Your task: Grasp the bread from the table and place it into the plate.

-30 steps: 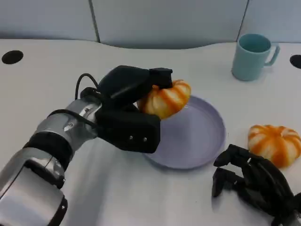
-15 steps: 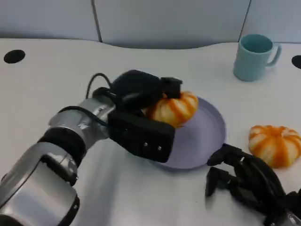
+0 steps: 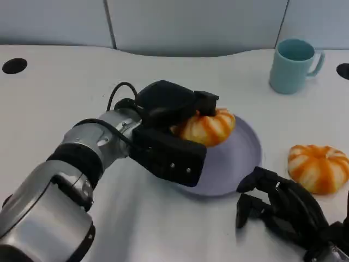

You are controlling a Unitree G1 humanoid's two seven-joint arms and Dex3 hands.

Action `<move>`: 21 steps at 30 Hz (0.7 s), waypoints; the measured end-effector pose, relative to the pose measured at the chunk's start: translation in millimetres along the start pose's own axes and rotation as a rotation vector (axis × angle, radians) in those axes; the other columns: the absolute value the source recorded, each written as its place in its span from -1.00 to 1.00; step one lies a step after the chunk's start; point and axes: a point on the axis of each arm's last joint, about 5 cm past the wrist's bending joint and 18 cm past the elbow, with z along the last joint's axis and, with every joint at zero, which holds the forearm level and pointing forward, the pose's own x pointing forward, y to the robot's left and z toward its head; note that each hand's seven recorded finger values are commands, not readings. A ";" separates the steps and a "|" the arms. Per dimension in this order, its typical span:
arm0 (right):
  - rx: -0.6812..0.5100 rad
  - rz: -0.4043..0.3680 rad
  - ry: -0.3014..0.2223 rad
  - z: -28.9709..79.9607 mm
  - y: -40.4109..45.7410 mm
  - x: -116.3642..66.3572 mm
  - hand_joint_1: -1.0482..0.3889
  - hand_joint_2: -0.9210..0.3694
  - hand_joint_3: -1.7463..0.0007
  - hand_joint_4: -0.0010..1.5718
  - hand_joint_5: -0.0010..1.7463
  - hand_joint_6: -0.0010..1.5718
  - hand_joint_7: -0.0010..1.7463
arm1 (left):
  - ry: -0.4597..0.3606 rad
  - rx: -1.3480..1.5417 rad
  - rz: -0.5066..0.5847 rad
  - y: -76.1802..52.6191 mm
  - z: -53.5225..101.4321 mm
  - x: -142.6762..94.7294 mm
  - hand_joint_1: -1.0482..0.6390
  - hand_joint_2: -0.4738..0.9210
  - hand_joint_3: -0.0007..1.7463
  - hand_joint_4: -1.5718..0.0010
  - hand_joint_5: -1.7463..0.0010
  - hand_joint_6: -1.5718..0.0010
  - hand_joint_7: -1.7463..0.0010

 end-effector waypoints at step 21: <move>-0.002 -0.005 0.002 0.0 1.5 -4.8 -0.22 -1.00 0.73 -0.16 0.84 -0.15 0.36 | 0.048 -0.012 -0.041 -4.7 1.5 1.8 -0.30 1.00 -0.65 0.74 -0.25 0.63 0.37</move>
